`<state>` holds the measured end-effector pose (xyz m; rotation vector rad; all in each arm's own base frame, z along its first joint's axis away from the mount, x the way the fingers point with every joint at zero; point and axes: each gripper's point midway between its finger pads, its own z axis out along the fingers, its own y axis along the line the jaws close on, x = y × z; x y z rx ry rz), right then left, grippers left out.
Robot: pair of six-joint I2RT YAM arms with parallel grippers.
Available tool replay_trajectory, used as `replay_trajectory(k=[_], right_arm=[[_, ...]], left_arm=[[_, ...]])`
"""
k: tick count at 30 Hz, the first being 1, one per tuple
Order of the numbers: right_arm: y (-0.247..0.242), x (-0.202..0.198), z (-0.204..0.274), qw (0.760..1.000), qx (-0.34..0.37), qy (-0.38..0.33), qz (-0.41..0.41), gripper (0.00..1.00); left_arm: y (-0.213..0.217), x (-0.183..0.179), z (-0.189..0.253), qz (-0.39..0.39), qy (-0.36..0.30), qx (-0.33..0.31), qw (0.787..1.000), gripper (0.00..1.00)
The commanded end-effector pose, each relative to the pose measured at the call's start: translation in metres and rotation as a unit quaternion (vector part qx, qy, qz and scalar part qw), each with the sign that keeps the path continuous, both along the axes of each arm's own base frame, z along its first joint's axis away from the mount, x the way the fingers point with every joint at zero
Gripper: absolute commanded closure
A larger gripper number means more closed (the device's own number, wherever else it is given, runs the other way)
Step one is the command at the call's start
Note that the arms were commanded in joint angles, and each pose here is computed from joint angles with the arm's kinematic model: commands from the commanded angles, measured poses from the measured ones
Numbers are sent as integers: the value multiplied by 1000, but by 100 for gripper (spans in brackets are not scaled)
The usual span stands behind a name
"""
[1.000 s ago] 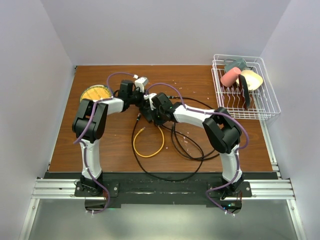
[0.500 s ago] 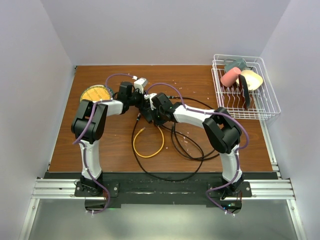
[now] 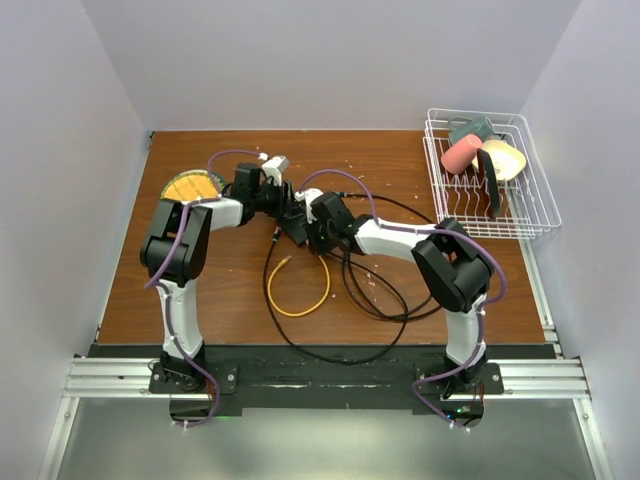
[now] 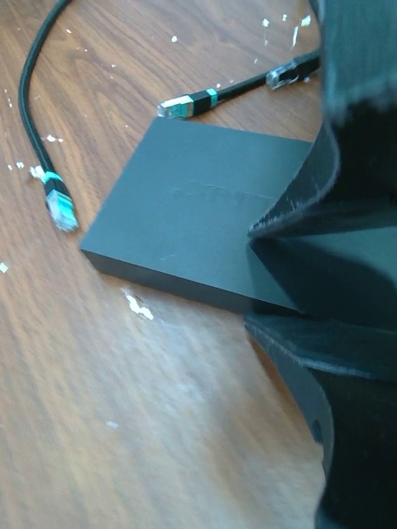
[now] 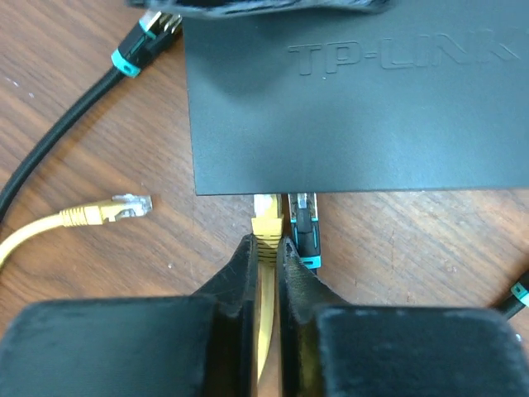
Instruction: Insert the plug into the switch port
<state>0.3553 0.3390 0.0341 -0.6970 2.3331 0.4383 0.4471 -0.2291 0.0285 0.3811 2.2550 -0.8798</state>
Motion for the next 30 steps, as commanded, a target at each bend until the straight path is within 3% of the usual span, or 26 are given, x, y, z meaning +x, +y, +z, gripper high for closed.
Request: replay_trajectory(k=[1, 7, 15, 23, 30], right_arm=[[12, 85, 128, 961, 152, -215, -79, 84], [6, 69, 106, 970, 137, -187, -70, 69], [-6, 51, 80, 982, 103, -149, -60, 53], [-23, 41, 78, 984, 85, -138, -77, 38], [-36, 58, 90, 982, 105, -118, -107, 34]], left_arm=[[22, -100, -55, 15, 272, -5, 962, 48], [54, -68, -48, 88, 241, 24, 966, 42], [73, -31, -35, 140, 211, 44, 966, 40], [77, -8, -16, 145, 181, 50, 971, 40], [77, -6, 9, 136, 152, 50, 978, 39]])
